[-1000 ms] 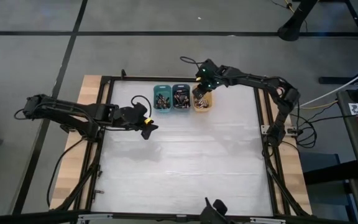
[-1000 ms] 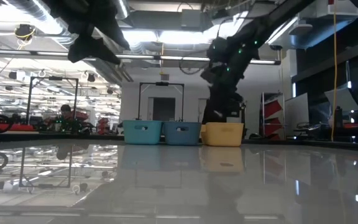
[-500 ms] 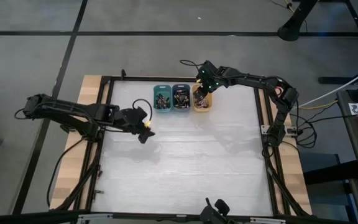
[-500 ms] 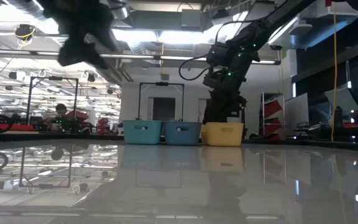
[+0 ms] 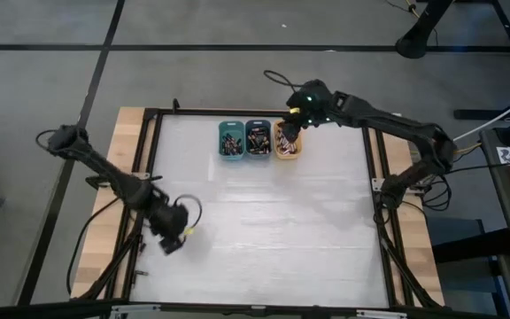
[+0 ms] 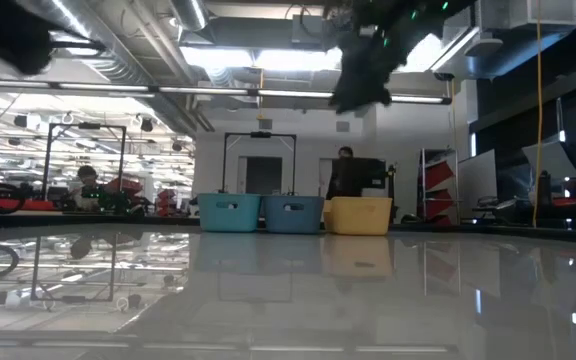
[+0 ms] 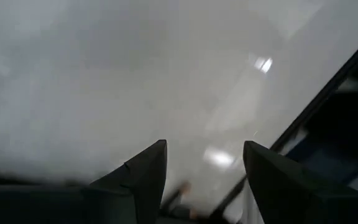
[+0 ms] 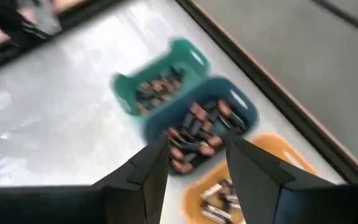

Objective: Sort batteries
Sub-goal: Put the brown battery into the green bin

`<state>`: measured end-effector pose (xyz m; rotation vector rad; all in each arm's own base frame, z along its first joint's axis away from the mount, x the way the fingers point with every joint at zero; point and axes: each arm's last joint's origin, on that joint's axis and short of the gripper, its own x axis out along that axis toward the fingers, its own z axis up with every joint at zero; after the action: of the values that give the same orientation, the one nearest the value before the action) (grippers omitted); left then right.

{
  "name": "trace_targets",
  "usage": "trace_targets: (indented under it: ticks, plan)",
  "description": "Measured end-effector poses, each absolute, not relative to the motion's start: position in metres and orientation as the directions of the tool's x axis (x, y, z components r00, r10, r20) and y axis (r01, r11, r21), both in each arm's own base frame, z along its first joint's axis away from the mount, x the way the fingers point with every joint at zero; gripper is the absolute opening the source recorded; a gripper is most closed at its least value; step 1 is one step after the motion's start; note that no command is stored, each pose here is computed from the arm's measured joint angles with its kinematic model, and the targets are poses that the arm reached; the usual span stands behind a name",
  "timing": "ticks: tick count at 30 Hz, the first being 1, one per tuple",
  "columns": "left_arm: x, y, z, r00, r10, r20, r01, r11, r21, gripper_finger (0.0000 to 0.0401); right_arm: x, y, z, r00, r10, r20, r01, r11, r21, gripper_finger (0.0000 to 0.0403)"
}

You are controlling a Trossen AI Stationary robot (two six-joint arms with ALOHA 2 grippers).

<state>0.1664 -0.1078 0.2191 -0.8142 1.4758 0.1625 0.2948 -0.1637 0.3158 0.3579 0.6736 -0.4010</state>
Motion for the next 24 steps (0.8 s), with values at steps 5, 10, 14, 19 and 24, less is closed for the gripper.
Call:
trace_targets:
  ticks: [5,10,14,19,24]
  plan:
    - [0.157,-0.147,0.199,-0.048,-0.421,-0.906,-0.539,0.774,-0.332,0.0200,0.292,-0.139,0.340,0.767,-0.262,-0.585,0.425,0.891,0.159,0.0161]
    - [0.153,-0.184,0.182,-0.111,-0.484,-0.868,-0.520,0.773,-0.364,0.0200,0.294,-0.128,0.341,0.768,-0.246,-0.591,0.405,0.902,0.152,0.0161]
    - [0.142,-0.202,0.166,-0.183,-0.441,-0.879,-0.522,0.801,-0.293,0.0200,0.294,-0.127,0.341,0.767,-0.244,-0.594,0.406,0.901,0.153,0.0160]
    - [0.126,-0.213,0.151,-0.262,-0.359,-0.896,-0.476,0.855,-0.203,0.0197,0.294,-0.128,0.341,0.767,-0.249,-0.591,0.413,0.897,0.158,0.0160]
    - [0.118,-0.218,0.144,-0.295,-0.313,-0.903,-0.419,0.891,-0.172,0.0178,0.294,-0.128,0.341,0.767,-0.248,-0.591,0.424,0.888,0.177,0.0160]
